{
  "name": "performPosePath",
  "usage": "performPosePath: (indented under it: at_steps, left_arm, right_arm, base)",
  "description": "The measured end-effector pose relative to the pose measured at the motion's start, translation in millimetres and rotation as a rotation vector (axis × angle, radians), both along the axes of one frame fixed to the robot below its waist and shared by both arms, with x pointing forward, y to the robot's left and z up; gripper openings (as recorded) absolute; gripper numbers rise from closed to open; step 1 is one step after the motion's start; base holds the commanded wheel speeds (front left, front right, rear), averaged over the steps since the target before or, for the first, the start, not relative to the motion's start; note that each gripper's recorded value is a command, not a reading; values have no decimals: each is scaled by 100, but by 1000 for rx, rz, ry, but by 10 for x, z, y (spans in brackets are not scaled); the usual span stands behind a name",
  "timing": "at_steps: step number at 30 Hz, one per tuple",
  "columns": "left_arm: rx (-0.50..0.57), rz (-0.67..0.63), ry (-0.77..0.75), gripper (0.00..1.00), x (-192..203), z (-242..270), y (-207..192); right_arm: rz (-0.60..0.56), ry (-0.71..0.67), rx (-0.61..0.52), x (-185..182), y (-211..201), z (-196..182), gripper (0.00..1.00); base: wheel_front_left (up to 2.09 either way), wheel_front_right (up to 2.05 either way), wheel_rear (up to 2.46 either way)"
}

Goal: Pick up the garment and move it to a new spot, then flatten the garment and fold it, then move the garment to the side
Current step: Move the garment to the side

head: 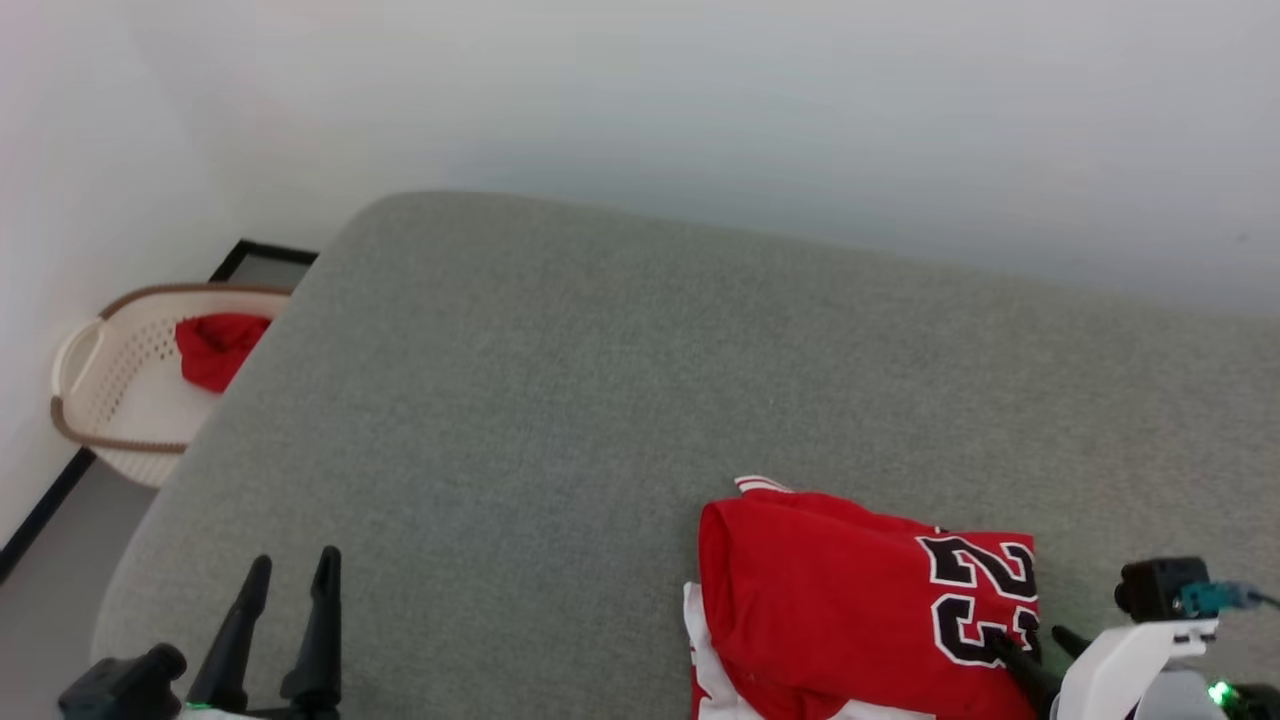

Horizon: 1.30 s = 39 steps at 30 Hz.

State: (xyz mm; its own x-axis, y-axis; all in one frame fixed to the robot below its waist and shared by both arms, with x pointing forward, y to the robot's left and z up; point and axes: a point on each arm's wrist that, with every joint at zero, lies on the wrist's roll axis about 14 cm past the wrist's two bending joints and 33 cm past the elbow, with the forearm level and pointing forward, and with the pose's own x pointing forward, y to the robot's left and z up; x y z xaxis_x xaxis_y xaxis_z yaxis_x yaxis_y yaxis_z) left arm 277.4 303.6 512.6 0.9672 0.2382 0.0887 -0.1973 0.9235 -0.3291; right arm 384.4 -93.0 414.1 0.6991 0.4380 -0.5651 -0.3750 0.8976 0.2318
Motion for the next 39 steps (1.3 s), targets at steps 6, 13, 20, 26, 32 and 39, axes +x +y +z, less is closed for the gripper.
performPosePath:
  at_steps: [6,13,20,26,32,39]
  left_arm:
    - [-14,9,22,100,90,-60,-14]
    - [-23,19,47,100,182,-124,-13]
    - [-30,36,63,100,198,-168,15]
    - [-37,46,68,100,207,-187,34]
    - [-39,32,64,100,280,-183,-4]
    - [-33,-16,55,100,457,-161,-116]
  right_arm:
    - [1,93,-9,136,42,-98,100]
    - [11,272,14,185,133,-281,100]
    - [72,398,39,170,288,-323,0]
    - [101,417,64,152,362,-306,0]
    - [78,376,60,235,250,-239,0]
    - [-1,268,-10,530,-190,-37,0]
  base:
    - [0,0,0]
    - [0,0,0]
    - [0,0,0]
    - [0,0,0]
    - [0,0,0]
    - [0,0,0]
